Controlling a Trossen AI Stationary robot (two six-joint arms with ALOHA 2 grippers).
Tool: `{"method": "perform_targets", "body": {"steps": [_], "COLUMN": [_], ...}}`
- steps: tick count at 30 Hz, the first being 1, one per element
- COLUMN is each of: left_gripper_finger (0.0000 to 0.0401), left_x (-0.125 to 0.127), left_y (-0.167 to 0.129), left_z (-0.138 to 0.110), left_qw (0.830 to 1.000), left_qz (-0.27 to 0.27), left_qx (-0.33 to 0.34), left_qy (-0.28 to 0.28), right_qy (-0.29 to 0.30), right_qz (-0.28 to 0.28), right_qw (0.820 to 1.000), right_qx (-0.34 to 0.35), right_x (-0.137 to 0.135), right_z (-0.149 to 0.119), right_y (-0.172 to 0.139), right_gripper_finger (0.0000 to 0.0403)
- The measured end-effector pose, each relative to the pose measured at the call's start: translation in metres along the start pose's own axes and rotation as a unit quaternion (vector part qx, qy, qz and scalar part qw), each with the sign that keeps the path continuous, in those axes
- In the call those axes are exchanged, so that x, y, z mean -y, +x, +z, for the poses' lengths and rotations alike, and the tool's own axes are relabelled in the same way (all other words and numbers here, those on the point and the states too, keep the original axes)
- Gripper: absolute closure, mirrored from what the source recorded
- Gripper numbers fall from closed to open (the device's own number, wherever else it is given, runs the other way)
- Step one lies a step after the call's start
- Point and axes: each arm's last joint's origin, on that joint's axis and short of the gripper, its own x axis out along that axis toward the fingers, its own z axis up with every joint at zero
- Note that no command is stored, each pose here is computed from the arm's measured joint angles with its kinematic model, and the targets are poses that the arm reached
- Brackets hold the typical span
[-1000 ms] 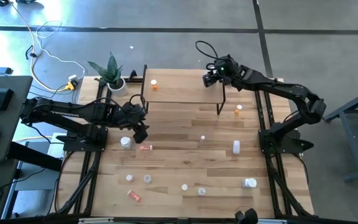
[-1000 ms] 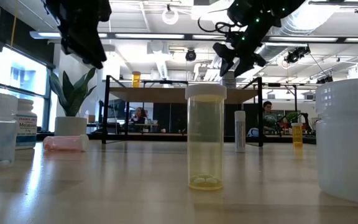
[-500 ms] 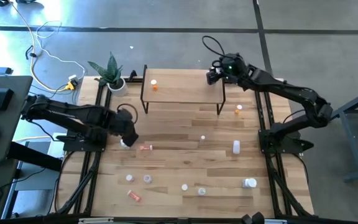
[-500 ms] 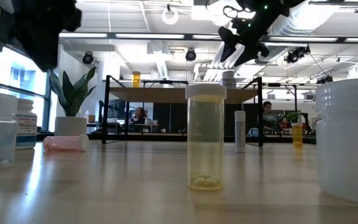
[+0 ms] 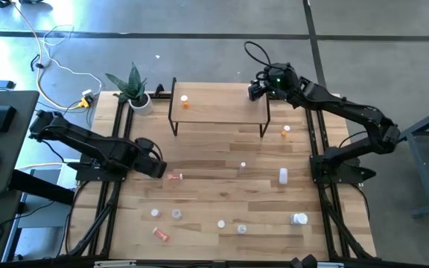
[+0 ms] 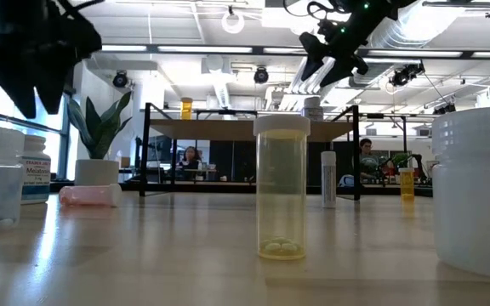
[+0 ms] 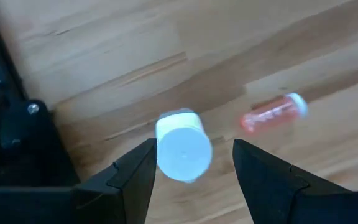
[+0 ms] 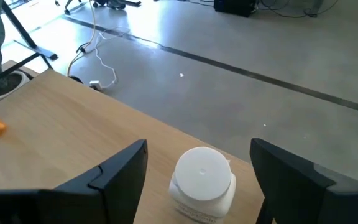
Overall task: Pick and place medicine bottles onto shelf by color
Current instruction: Put the top left blue pill bottle on the shelf
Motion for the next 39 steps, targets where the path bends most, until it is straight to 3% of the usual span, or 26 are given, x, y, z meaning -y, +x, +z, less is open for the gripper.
{"method": "perform_targets", "body": {"steps": [26, 34, 39], "left_gripper_finger": [0.0201, 0.0237, 0.0237], "left_x": [0.023, 0.023, 0.029], "left_y": [0.039, 0.037, 0.025], "left_z": [-0.012, -0.012, -0.009], "left_qw": [0.994, 0.993, 0.994], "left_qz": [0.099, 0.091, 0.064], "left_qx": [-0.048, -0.059, -0.062], "left_qy": [0.021, 0.035, 0.069], "right_qy": [-0.013, -0.013, -0.021], "right_qz": [0.005, 0.005, 0.005], "right_qw": [1.0, 1.0, 1.0], "right_qx": [-0.001, -0.001, -0.001], "right_x": [0.0, 0.0, 0.0], "right_z": [0.0, 0.0, 0.0], "right_y": [0.0, 0.0, 0.0], "right_gripper_finger": [0.0128, 0.0128, 0.0128]}}
